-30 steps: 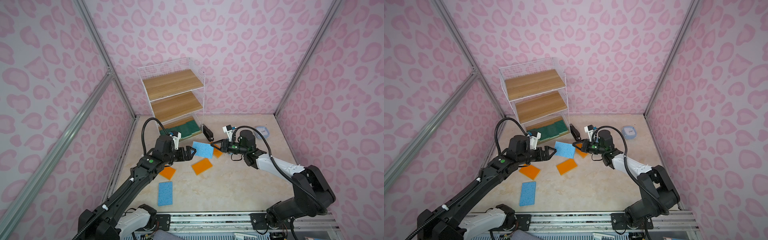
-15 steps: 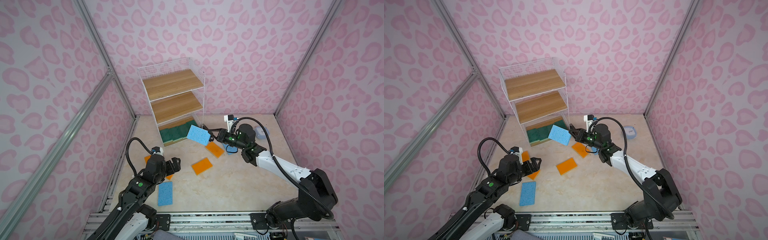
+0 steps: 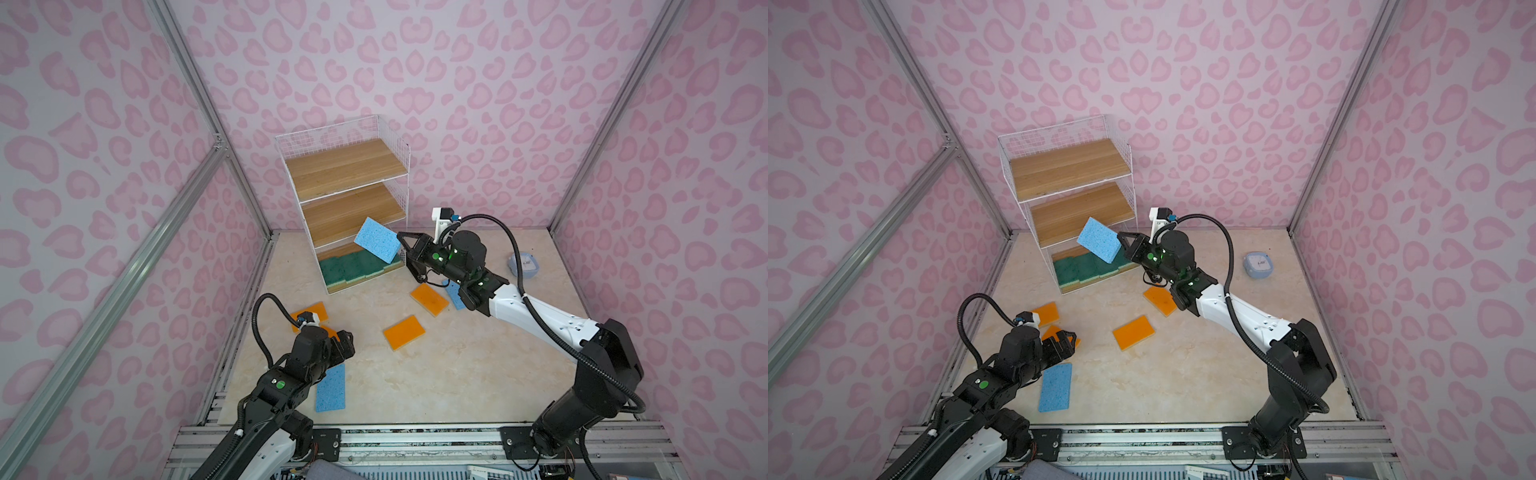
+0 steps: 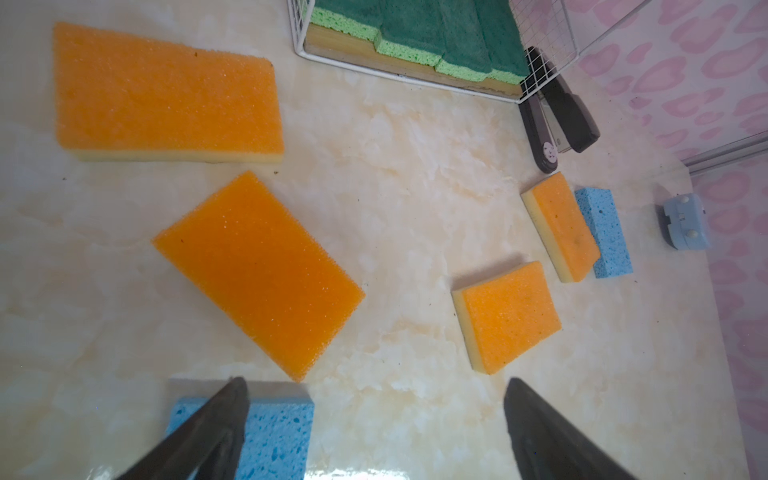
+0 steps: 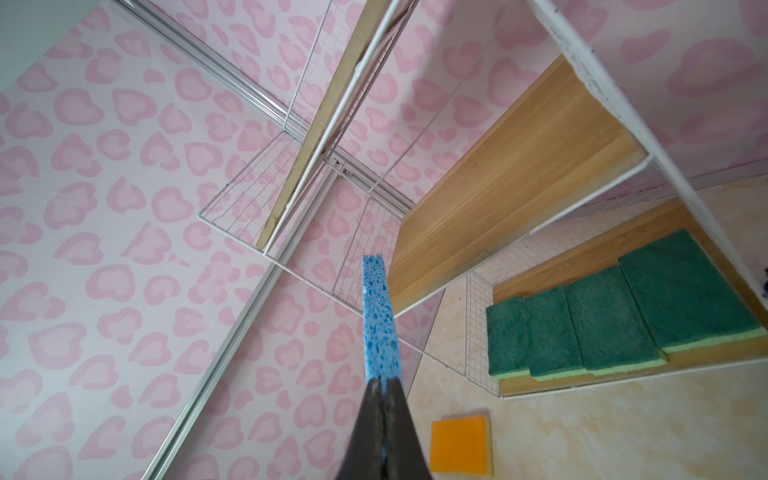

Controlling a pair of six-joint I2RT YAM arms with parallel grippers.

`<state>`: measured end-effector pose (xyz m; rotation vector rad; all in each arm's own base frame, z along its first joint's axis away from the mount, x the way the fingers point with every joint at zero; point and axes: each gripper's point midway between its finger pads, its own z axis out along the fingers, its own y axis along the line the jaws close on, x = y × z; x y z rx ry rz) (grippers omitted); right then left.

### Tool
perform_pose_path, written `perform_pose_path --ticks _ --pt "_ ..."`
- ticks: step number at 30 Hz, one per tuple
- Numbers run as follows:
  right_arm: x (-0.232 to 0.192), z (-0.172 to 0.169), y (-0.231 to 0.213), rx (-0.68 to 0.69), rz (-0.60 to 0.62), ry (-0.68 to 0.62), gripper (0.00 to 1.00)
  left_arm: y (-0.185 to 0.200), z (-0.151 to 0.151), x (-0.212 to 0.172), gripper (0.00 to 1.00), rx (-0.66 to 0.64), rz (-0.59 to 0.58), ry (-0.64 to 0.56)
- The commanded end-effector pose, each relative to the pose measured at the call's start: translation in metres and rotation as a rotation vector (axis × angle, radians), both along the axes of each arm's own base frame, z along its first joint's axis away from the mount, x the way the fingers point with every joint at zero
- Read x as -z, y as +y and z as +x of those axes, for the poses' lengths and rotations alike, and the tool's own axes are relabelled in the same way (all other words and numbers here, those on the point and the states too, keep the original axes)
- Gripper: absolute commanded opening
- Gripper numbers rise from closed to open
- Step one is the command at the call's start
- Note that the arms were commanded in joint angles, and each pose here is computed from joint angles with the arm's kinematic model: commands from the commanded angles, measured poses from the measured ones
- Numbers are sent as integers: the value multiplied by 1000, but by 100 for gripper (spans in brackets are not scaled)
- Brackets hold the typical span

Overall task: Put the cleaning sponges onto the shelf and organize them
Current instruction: 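Carry the blue sponge with the right gripper up to the middle shelf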

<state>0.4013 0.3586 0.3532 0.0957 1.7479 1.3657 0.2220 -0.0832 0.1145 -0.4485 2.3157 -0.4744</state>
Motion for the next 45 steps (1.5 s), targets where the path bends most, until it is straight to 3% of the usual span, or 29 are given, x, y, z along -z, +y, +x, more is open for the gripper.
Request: perform_pose_path --ticks 1,13,28,45 --pt "2 14 8 72 -37 -5 0 -2 3 -2 97 6 -5 -19" --pt "-3 56 67 177 6 -21 0 -4 -8 6 97 43 -17 6" --pt "20 102 140 197 76 30 0 -6 -10 12 97 46 -30 18" --pt "49 96 188 158 91 70 0 -6 -11 12 97 44 -36 12"
